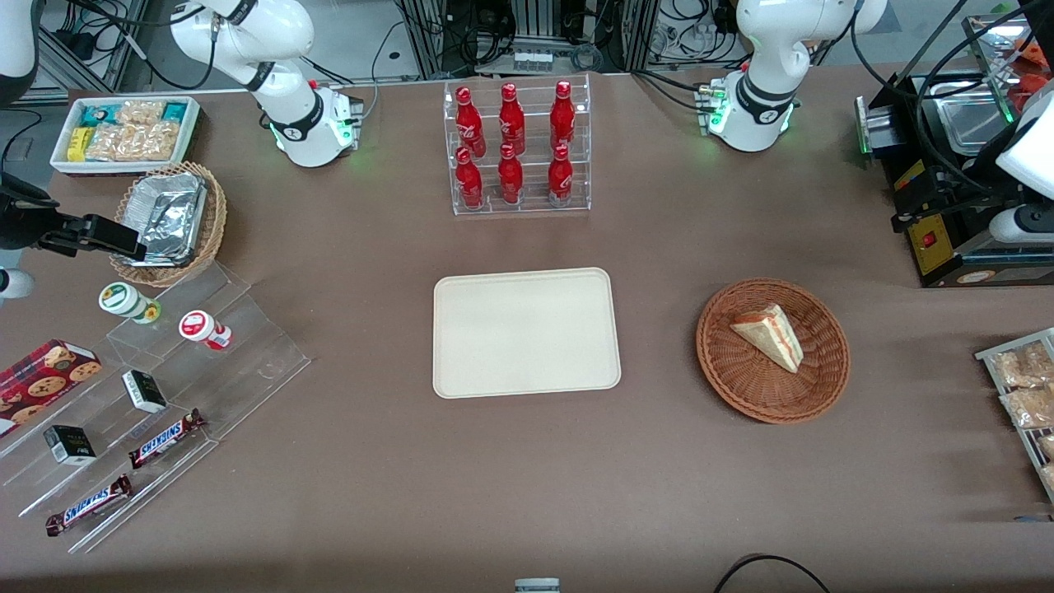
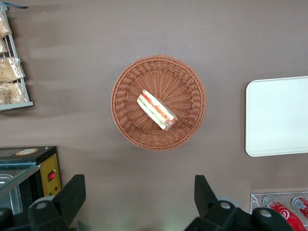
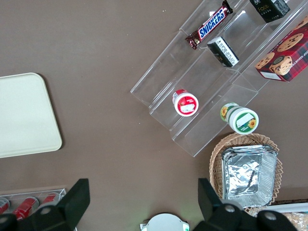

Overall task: Place sandwich from basket to tray
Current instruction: 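Move the left gripper over the wrapped sandwich in the wicker basket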

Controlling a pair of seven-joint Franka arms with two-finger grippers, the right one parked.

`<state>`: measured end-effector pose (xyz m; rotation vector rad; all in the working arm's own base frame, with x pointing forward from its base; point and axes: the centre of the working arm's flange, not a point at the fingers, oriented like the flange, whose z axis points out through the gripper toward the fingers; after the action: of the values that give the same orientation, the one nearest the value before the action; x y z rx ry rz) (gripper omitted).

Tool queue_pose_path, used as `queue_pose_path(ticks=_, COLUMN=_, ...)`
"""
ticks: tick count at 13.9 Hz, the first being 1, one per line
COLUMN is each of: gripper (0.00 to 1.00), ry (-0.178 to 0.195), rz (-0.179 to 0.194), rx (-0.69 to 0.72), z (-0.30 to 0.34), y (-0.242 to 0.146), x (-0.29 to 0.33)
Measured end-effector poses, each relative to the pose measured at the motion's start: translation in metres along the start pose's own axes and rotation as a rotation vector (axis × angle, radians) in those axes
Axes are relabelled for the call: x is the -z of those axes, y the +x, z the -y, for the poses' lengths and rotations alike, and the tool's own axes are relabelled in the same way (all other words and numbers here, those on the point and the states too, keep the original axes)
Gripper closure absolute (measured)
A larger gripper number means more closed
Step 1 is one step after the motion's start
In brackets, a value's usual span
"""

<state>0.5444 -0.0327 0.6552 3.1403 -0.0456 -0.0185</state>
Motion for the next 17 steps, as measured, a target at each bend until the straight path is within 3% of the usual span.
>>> queue_pose_path(ticks=5, gripper=0.0, ry=0.009, rz=0.026, rx=0.009, z=0.0, y=0.002, x=-0.013)
queue_pose_path(ticks=8, gripper=0.0, ry=0.011, rz=0.048, rx=0.02, z=0.0, y=0.015, x=-0.051)
queue_pose_path(ticks=12, gripper=0.0, ry=0.011, rz=0.03, rx=0.095, z=-0.012, y=0.028, x=-0.138)
queue_pose_path(ticks=17, gripper=0.0, ry=0.002, rz=-0.017, rx=0.315, z=-0.042, y=0.019, x=-0.223)
